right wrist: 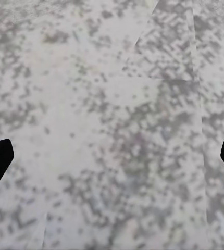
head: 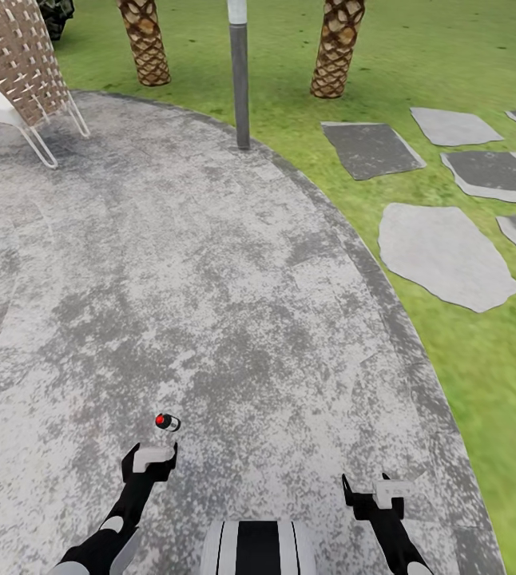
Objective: Pick up the pesticide atomizer in the garden and spray insectifuge to fully cover both potted plants in the garden.
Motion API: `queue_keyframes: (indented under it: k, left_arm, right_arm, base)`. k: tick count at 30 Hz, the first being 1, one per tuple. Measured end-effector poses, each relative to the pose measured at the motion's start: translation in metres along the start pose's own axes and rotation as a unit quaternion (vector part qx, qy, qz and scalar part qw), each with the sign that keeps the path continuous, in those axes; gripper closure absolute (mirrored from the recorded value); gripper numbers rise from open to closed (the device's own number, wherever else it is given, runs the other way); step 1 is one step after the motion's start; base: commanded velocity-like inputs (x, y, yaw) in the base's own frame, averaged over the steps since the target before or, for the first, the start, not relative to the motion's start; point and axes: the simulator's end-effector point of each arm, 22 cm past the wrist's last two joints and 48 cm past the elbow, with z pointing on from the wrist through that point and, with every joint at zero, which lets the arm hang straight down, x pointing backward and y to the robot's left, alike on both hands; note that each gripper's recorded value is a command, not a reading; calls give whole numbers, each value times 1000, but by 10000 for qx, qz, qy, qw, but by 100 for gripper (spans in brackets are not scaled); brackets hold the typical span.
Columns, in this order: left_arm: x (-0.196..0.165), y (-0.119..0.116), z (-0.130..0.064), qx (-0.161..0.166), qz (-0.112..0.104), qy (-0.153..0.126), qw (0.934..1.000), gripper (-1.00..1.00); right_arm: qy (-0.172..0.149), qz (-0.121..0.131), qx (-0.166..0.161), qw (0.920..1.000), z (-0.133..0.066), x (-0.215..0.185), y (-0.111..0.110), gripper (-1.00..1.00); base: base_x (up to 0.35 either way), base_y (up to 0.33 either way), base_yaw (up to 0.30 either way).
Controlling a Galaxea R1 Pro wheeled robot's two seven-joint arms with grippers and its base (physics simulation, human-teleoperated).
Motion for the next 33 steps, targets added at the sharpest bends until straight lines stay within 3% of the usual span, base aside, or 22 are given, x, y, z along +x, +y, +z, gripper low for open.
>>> queue_keyframes:
  k: [33]
  left_arm:
    - [-2,0,0,6,0,-56,10000,-100]
  right_arm:
    - [0,1,1,10000,0,0,0,-100]
  base:
    - [54,0,0]
